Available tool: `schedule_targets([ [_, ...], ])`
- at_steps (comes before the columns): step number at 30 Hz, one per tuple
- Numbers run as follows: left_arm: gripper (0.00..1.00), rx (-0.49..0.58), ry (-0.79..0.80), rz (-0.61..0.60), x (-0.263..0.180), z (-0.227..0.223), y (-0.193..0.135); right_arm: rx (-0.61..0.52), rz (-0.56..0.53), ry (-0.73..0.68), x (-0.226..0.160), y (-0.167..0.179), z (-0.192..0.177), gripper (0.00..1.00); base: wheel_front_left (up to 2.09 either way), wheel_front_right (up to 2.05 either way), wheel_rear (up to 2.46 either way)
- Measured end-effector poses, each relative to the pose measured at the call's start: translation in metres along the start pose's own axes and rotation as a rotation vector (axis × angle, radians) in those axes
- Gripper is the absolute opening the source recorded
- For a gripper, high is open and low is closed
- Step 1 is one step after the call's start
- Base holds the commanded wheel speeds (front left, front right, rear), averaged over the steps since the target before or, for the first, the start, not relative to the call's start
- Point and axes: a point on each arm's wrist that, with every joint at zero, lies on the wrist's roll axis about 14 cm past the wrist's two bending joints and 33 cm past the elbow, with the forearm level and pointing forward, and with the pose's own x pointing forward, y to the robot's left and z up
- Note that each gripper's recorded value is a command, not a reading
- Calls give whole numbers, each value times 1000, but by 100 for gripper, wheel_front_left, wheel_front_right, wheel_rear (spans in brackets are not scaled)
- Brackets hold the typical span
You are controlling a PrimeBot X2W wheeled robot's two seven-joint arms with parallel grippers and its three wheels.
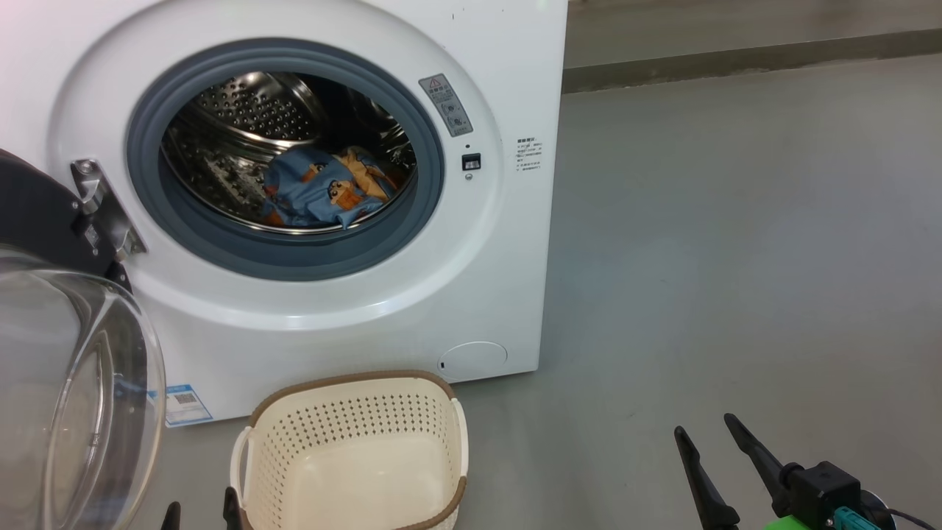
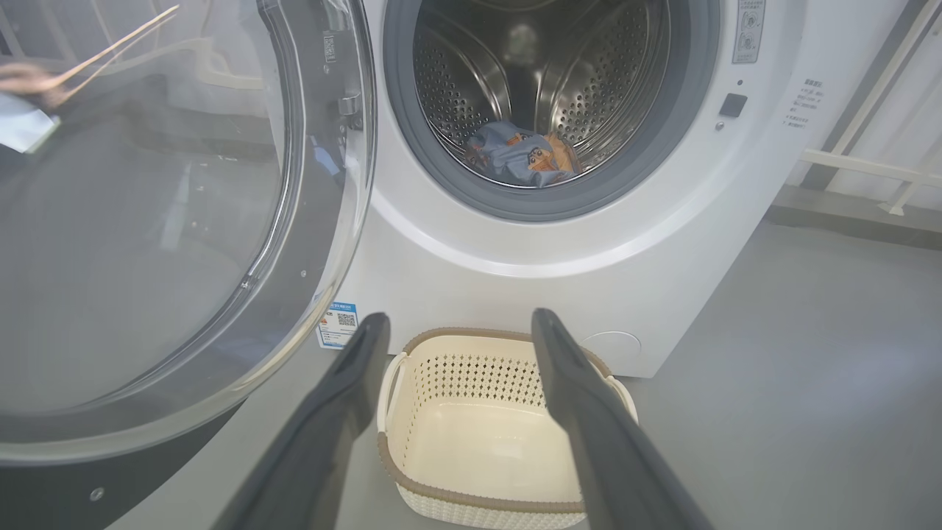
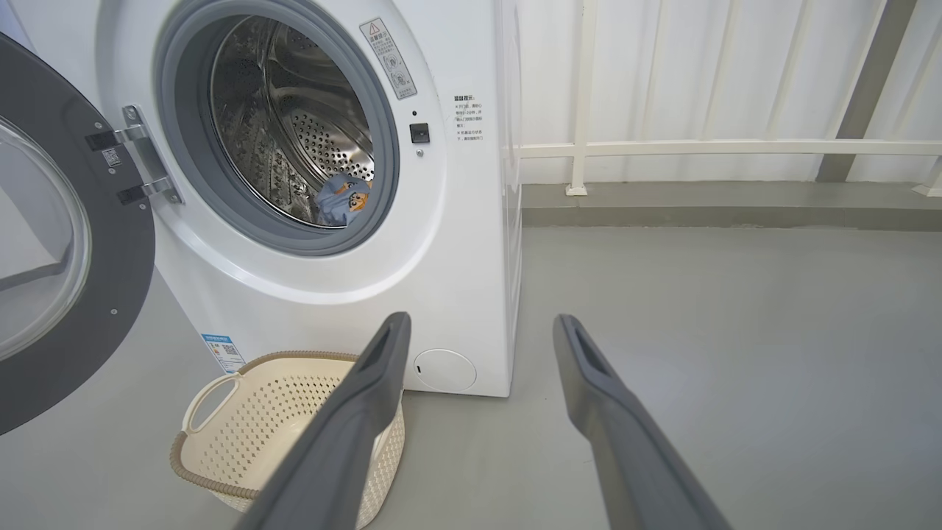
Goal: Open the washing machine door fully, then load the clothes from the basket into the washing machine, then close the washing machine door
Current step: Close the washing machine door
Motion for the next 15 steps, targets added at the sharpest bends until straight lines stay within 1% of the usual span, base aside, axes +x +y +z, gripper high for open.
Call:
schedule_targets([
  [8,100,-3,0,0,-1,0,1,1,5,0,2,1,0,100,0,0,0],
  [15,100,-4,-6,33,-8,1,12,1,36,-1,8,11,0,100,0,0,0],
])
